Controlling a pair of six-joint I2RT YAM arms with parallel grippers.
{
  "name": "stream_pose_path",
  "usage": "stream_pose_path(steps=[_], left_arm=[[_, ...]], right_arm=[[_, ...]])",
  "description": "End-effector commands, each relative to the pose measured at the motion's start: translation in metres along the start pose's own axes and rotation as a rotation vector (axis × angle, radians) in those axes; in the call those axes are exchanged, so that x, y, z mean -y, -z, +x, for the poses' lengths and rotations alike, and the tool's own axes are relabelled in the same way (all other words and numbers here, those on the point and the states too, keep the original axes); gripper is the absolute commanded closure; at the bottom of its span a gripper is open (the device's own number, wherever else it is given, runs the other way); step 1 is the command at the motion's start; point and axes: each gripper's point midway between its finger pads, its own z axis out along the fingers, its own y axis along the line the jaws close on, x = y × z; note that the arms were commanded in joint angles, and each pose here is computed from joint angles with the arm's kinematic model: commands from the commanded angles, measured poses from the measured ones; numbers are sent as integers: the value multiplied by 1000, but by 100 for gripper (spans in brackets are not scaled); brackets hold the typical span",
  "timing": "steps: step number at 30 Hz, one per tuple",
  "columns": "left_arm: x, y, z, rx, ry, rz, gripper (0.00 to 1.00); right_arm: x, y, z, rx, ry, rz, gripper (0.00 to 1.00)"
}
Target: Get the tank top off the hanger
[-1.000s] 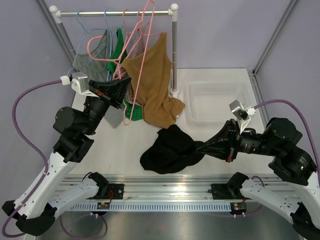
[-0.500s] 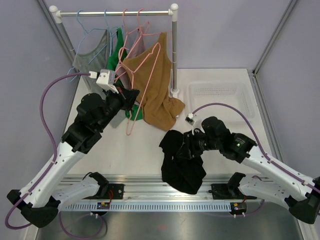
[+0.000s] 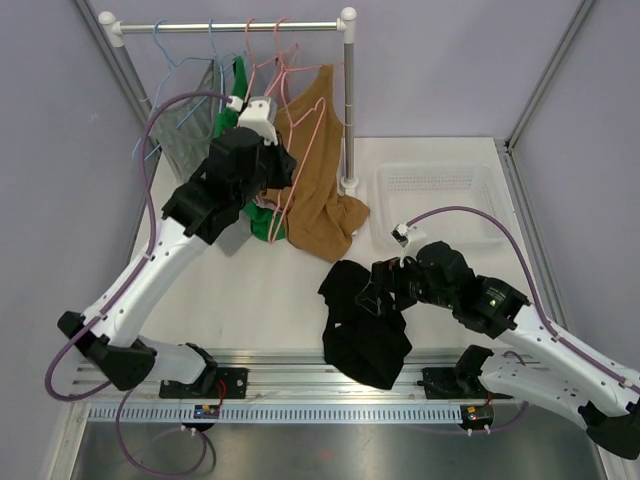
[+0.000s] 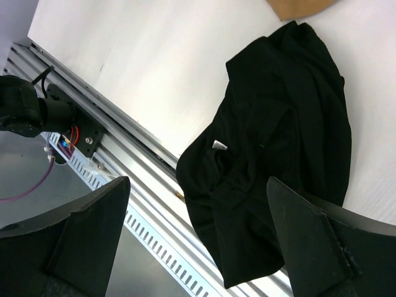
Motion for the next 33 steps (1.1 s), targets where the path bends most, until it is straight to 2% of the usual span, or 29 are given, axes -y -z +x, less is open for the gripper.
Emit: stream_pose_path(steps=[1, 2, 3, 4, 5, 6, 7, 9, 10, 11, 22, 26, 33], left_arm=[[10, -5, -54, 92, -50, -22, 100], [12, -10, -63, 102, -55, -27, 100], [13, -30, -57, 72, -68, -39, 100], [21, -25, -82, 117, -66, -26, 100], [22, -30, -88, 121, -68, -34, 100], [19, -56, -77, 78, -79, -58, 100], [24, -48, -101, 118, -73, -48, 100], [20, -63, -108, 115, -75, -65, 100], [16, -86, -96, 79, -83, -83, 100], [17, -84, -109, 107, -77, -72, 100], [8, -133, -134, 210, -95, -16, 100], [-1, -142, -136, 224, -86, -29, 100], [-7, -169, -112, 163, -94, -29, 100]], right_arm=[[-6, 12, -22, 87, 1, 2, 0], [-6, 14, -22, 90, 4, 0, 1], [-6, 17, -24, 105, 3, 0, 1], [-6, 19, -24, 107, 1, 2, 0], [-6, 21, -24, 109, 2, 1, 1], [-7, 25, -26, 123, 1, -6, 0], [-6, 27, -25, 124, -4, -3, 1], [-8, 33, -26, 137, -8, -19, 0], [-9, 35, -25, 140, -8, -20, 0], [-8, 37, -24, 139, -12, -22, 0], [-12, 50, -16, 149, -40, -63, 0], [-13, 46, -11, 141, -56, -84, 1], [-15, 40, -7, 124, -61, -104, 1]])
